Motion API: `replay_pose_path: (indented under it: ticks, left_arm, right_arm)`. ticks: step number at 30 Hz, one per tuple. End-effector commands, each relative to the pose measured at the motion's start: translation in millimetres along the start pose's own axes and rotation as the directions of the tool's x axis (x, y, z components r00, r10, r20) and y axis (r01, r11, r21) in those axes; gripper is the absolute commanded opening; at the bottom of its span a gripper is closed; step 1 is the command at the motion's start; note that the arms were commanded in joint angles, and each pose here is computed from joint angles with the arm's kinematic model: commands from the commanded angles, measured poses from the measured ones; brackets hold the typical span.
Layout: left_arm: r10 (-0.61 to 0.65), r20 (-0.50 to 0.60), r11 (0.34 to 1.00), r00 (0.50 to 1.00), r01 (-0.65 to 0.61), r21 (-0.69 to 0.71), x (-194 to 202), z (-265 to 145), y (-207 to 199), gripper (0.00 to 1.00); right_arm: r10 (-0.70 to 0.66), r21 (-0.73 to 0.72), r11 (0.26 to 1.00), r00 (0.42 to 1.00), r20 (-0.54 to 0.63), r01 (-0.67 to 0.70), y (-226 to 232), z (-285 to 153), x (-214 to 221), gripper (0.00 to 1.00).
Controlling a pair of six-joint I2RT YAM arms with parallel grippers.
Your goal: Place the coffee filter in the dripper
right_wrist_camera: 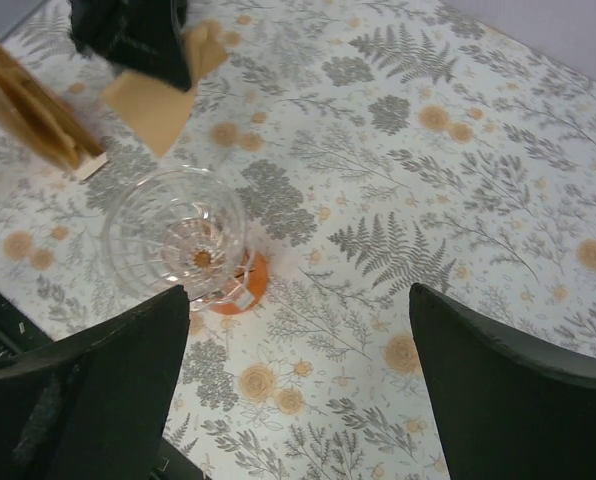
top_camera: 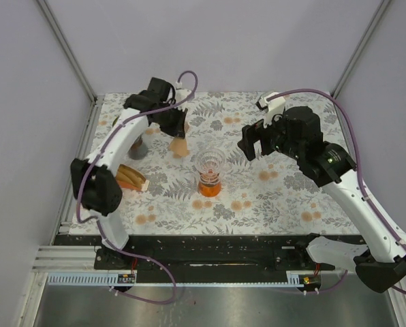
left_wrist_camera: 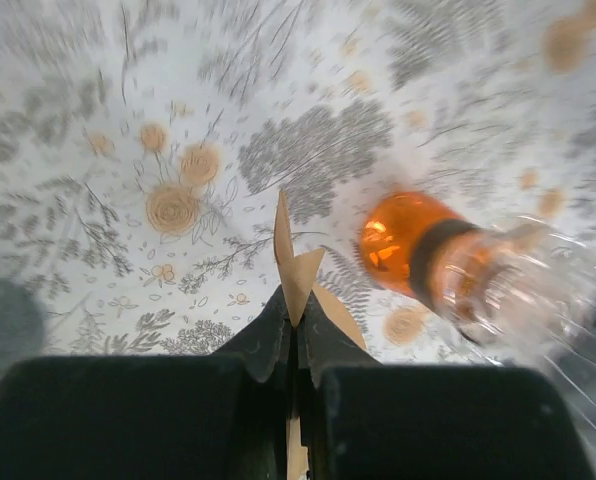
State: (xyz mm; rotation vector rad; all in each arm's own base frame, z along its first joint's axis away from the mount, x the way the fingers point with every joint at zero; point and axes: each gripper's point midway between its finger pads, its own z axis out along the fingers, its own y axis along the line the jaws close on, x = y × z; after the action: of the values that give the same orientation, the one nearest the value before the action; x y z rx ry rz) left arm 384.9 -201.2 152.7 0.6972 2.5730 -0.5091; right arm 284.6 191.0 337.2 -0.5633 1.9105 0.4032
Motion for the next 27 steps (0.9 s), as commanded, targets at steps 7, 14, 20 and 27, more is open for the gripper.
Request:
replay_pose_path:
  ticks: [7, 14, 20, 27]
  left_arm:
    - [0.313, 0.428, 0.874, 0.848, -0.433, 0.219, -18.6, -203.3, -118.4, 0.03]
    - [0.386, 0.517, 0.766, 0.764, -0.577, 0.281, 21.3, -250.6, -175.9, 0.05]
    - [0.405, 0.539, 0.695, 0.738, -0.632, 0.344, 47.1, -265.1, -206.8, 0.05]
    - [0.420, 0.559, 0.667, 0.715, -0.661, 0.345, 56.5, -275.1, -216.4, 0.05]
  right_arm:
    - [-0.067, -0.412, 0.896, 0.968, 0.240, 0.164, 74.3, -45.5, -64.3, 0.87]
    - [0.015, -0.650, 0.723, 0.936, 0.353, 0.233, 125.1, -60.5, -94.4, 0.71]
    - [0.017, -0.756, 0.604, 0.944, 0.329, 0.253, 175.5, -54.6, -94.8, 0.65]
    - [-0.003, -0.785, 0.558, 0.947, 0.322, 0.269, 185.3, -52.2, -88.9, 0.60]
